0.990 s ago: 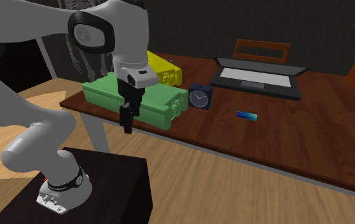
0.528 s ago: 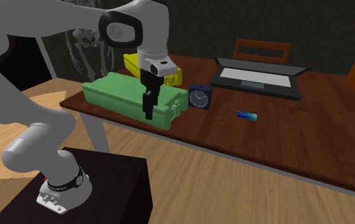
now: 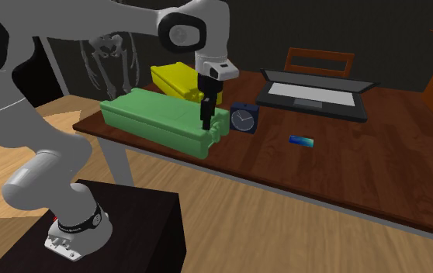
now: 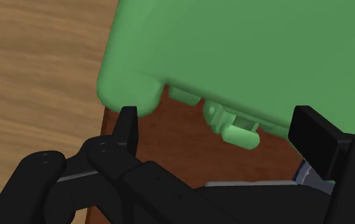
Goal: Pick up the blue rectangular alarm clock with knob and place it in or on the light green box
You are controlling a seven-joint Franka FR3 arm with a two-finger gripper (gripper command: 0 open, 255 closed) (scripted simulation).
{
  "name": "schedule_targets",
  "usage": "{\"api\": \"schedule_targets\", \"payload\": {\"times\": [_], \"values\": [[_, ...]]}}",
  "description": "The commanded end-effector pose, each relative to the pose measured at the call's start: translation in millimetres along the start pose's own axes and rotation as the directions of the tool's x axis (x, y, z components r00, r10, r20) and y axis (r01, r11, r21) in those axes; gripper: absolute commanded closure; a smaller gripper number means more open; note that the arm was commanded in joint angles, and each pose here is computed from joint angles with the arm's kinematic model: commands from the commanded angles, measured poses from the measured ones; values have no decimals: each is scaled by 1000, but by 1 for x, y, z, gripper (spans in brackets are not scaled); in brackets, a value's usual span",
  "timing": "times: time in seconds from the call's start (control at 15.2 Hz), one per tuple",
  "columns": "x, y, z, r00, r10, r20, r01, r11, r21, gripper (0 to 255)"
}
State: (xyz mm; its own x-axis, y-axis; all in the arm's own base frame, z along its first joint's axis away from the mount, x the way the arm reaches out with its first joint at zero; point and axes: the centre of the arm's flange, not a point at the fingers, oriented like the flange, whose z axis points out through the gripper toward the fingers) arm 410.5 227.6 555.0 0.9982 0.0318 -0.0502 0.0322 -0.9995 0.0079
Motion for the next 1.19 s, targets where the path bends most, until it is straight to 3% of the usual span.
{"api": "schedule_targets", "payload": {"times": [0.0,0.73,1.12], "values": [[13,-23,0,1000,13,-10,-13,1000,5,0],[88,-140,-10,995,75,-59,-74,997,20,0],[93,-145,16,995,77,-61,-76,997,21,0]]}}
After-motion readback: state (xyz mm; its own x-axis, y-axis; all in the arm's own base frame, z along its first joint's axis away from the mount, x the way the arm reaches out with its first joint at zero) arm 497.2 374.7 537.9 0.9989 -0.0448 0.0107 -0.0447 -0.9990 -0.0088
